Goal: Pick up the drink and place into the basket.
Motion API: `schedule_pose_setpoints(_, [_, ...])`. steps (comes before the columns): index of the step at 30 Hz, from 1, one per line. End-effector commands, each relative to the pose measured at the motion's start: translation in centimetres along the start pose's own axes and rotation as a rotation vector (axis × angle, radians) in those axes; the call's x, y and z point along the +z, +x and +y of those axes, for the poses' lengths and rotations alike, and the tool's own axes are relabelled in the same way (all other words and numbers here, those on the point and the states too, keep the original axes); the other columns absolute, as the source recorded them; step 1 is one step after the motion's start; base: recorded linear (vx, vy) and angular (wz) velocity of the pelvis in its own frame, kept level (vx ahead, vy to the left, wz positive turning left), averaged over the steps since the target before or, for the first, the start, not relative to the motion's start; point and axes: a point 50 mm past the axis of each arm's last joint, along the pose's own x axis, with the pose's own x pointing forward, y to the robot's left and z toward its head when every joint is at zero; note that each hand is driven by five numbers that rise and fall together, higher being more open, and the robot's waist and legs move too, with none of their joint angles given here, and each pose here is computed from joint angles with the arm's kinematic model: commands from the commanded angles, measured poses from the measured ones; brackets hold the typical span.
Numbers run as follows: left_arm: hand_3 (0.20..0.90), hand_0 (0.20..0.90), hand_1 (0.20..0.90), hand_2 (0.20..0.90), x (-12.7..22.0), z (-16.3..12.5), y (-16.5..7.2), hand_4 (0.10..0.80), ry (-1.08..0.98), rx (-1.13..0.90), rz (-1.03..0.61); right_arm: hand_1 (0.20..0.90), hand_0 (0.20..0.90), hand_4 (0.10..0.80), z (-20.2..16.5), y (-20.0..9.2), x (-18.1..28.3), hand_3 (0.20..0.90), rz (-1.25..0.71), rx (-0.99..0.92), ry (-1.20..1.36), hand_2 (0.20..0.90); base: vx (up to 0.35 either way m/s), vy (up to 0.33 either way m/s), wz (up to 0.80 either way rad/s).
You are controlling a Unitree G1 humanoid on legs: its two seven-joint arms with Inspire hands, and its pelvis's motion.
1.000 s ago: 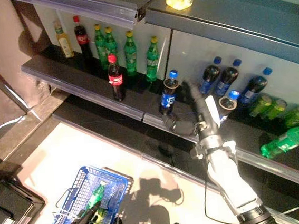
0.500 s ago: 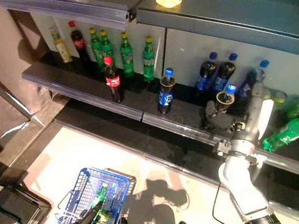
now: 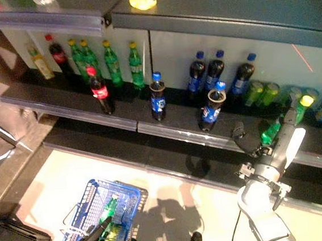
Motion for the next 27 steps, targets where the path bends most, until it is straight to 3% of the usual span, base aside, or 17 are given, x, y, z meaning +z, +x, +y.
schedule_pose_setpoints(1, [0.200,0.300,0.300,0.300,2.6,0.2,-0.6,0.100,0.055,-0.087,-0.141,0.900,0.900,0.800,1.8,2.8,6.6,0.900,-0.275,0.018,0.209,0.900,-0.173,-0.055,-0.02])
schedule_pose_setpoints(8, [0.200,0.300,0.300,0.300,3.5,-3.1,-0.2,0.100,0.031,-0.212,-0.179,0.900,0.900,0.800,4.4,4.4,10.9,0.900,-0.401,0.042,0.317,0.900,-0.119,-0.036,-0.01])
schedule_pose_setpoints(15, [0.200,0.300,0.300,0.300,4.6,-4.4,-0.1,0.100,0.027,-0.234,-0.218,0.900,0.900,0.800,5.4,5.9,13.9,0.900,-0.455,0.035,0.406,0.900,-0.042,-0.028,0.02])
schedule_pose_setpoints(27, [0.200,0.300,0.300,0.300,6.0,-5.6,0.3,0.100,0.020,-0.262,-0.242,0.900,0.900,0.800,5.4,9.7,17.6,0.900,-0.417,-0.177,0.509,0.900,0.005,-0.003,-0.01])
